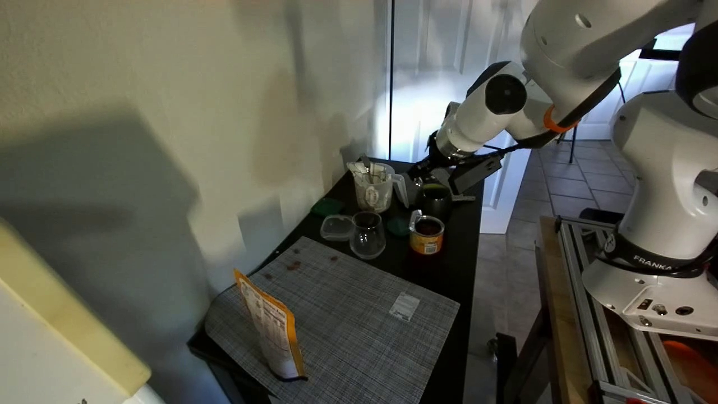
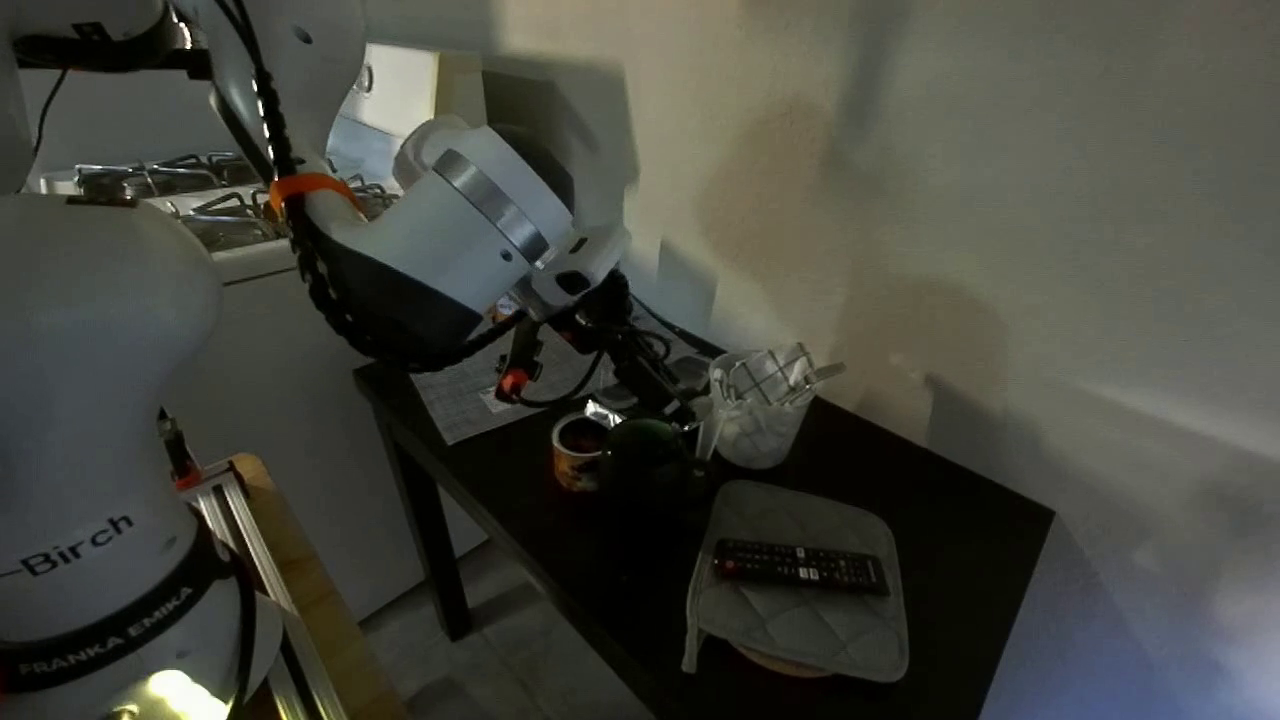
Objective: Put the spoon in the cup
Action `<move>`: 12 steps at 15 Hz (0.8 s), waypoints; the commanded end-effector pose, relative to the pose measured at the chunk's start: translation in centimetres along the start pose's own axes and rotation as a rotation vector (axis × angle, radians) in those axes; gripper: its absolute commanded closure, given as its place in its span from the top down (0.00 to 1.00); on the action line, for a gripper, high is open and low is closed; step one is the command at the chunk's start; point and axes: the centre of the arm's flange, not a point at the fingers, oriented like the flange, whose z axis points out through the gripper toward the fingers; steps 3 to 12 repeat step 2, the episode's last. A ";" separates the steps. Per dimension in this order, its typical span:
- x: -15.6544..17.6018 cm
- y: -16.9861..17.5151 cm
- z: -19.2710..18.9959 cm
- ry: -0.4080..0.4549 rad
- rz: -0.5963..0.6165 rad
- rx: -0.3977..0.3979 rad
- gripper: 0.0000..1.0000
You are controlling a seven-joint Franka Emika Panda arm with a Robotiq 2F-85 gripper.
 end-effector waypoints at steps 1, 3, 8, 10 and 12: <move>-3.5 3.5 -4.1 0.141 0.081 0.080 1.00; 1.9 -0.1 -1.5 0.062 0.007 0.035 1.00; 1.9 -0.1 -1.5 0.062 0.007 0.035 1.00; 1.9 -0.1 -1.5 0.062 0.007 0.035 1.00; 1.9 -0.1 -1.5 0.062 0.007 0.035 1.00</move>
